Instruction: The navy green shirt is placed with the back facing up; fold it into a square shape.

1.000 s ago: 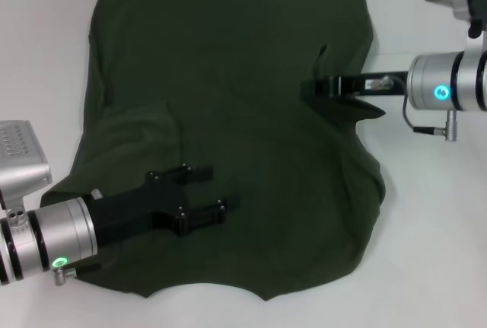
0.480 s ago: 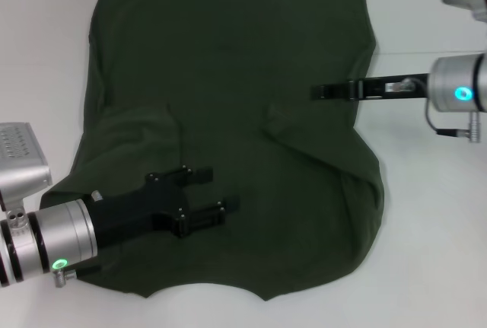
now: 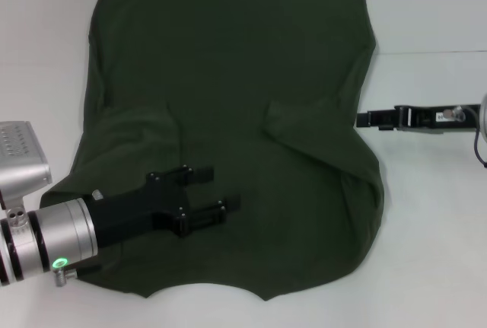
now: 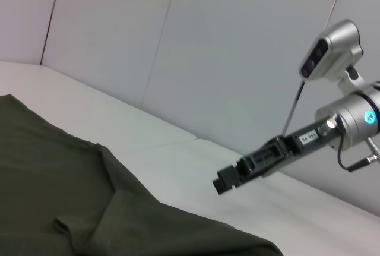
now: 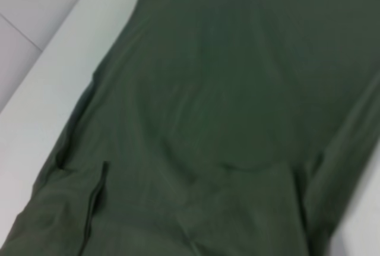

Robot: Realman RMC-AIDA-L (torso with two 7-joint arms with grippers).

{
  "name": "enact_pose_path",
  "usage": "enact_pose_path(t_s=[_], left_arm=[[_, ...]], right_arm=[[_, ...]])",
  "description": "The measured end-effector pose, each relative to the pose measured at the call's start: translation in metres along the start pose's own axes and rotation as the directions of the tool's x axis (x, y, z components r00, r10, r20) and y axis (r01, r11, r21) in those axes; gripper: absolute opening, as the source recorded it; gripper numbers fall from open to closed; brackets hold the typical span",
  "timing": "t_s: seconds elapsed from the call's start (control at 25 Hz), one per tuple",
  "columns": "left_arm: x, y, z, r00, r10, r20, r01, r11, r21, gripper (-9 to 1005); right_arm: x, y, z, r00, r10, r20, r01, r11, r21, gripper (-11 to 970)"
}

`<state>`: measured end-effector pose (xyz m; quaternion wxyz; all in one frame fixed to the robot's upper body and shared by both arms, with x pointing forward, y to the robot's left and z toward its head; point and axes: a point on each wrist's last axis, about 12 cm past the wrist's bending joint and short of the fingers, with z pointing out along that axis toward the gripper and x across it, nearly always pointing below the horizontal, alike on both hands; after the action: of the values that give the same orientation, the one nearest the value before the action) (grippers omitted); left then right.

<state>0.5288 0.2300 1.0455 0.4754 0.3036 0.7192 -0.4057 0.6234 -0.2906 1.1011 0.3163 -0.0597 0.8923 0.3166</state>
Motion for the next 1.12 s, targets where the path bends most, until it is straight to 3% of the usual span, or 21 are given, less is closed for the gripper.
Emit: enact_pose_path(t_s=[0.6,1.04,1.12], left_arm=[[0.001,0.000,0.001,1.000,-0.001,-0.004,0.001,1.000,0.000,761],[0.000,0.000,0.001,1.000,0.001,-0.005,-0.001,1.000,0.001,762],[0.000,0.000,0.001,1.000,0.001,-0.005,-0.001,1.000,0.001,762]], right_arm=[[0.030,-0.014,0.007,0.997,0.078,-0.026,-0.077,0.996,0.042,610],[0.035,-0.006,0.018,0.995,0.093,-0.024,-0.093,0.995,0.023,606],[0.035,-0.006,0.019,0.995,0.093,-0.024,-0.093,0.995,0.022,517]])
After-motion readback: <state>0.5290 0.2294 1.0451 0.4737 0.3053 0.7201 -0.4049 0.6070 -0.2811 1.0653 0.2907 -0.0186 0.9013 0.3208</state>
